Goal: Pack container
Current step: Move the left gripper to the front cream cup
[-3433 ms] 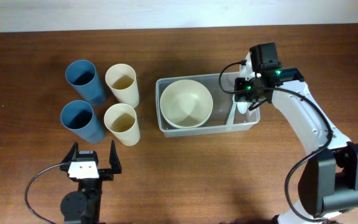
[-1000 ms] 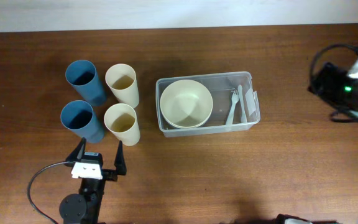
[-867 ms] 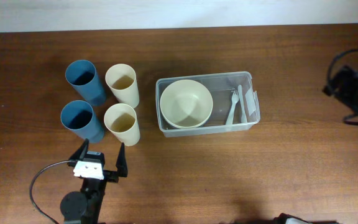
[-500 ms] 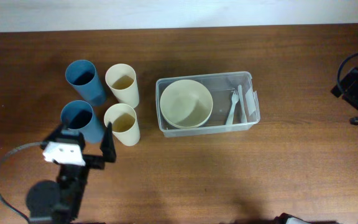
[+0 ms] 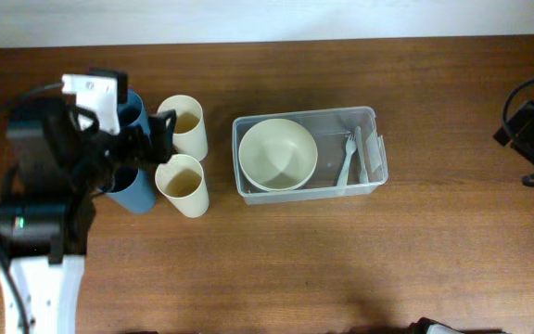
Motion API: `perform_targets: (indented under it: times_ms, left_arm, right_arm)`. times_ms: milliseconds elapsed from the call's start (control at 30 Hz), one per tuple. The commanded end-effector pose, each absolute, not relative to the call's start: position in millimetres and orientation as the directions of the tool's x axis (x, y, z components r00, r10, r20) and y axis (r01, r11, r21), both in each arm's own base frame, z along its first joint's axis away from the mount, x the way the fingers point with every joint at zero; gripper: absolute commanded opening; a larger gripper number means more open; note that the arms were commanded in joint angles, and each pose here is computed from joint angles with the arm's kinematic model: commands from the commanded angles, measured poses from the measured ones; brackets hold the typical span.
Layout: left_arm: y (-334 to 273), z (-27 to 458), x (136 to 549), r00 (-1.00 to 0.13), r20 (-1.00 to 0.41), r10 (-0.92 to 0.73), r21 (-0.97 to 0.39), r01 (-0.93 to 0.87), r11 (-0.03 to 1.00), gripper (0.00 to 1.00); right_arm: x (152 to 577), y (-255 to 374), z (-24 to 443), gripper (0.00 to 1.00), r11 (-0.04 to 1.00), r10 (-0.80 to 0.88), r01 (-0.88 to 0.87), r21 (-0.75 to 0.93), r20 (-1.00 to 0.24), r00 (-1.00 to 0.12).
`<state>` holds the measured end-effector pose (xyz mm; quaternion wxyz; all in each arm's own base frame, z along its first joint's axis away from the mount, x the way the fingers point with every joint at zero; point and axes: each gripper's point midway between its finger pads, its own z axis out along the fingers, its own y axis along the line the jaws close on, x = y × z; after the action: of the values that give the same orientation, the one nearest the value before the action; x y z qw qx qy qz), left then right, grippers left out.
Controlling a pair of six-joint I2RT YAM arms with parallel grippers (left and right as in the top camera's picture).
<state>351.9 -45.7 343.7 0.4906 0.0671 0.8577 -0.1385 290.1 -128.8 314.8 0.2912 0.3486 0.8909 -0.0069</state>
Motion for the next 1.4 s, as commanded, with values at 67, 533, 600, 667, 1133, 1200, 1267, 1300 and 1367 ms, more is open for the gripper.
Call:
perform_targets:
  times_ms: [67,533,600,667,1133,1200,1267,1300,1367]
  left_arm:
    - [-67,318,366,-0.611,-0.791,-0.039,-0.297,0.327,0.897,1.00]
    - [-93,275,342,-0.786,-0.618,-0.033,-0.414,0.289,0.863,1.00]
    - [-94,262,333,-0.821,-0.571,-0.016,-0.383,0.249,0.890,0.99]
    - [-97,254,326,-0.840,-0.543,0.005,-0.350,0.232,0.908,0.98]
    - [-104,249,329,-0.830,-0.557,0.034,-0.232,0.195,0.953,1.00]
    - [-99,243,329,-0.841,-0.539,0.036,-0.210,0.176,0.962,1.00]
    - [-98,233,329,-0.857,-0.512,0.056,-0.196,0.180,0.964,1.00]
    - [-99,229,329,-0.864,-0.500,0.062,-0.193,0.181,0.964,1.00]
    - [-98,219,330,-0.881,-0.469,0.070,-0.181,0.173,0.968,0.96]
  right_arm:
    - [291,-132,318,0.99,0.749,0.623,0.633,0.196,-0.533,-0.573]
    - [291,-132,318,0.99,0.749,0.623,0.633,0.196,-0.533,-0.573]
    - [291,-132,318,0.99,0.749,0.623,0.633,0.196,-0.533,-0.573]
    - [291,-132,318,0.99,0.749,0.623,0.633,0.196,-0.533,-0.573]
    - [291,-132,318,0.99,0.749,0.623,0.633,0.196,-0.533,-0.573]
    - [291,-132,318,0.99,0.749,0.623,0.633,0.196,-0.533,-0.573]
    - [291,-132,318,0.99,0.749,0.623,0.633,0.196,-0.533,-0.573]
    - [291,-132,319,0.99,0.749,0.623,0.633,0.196,-0.533,-0.573]
    - [291,-132,318,0.99,0.749,0.623,0.633,0.196,-0.533,-0.573]
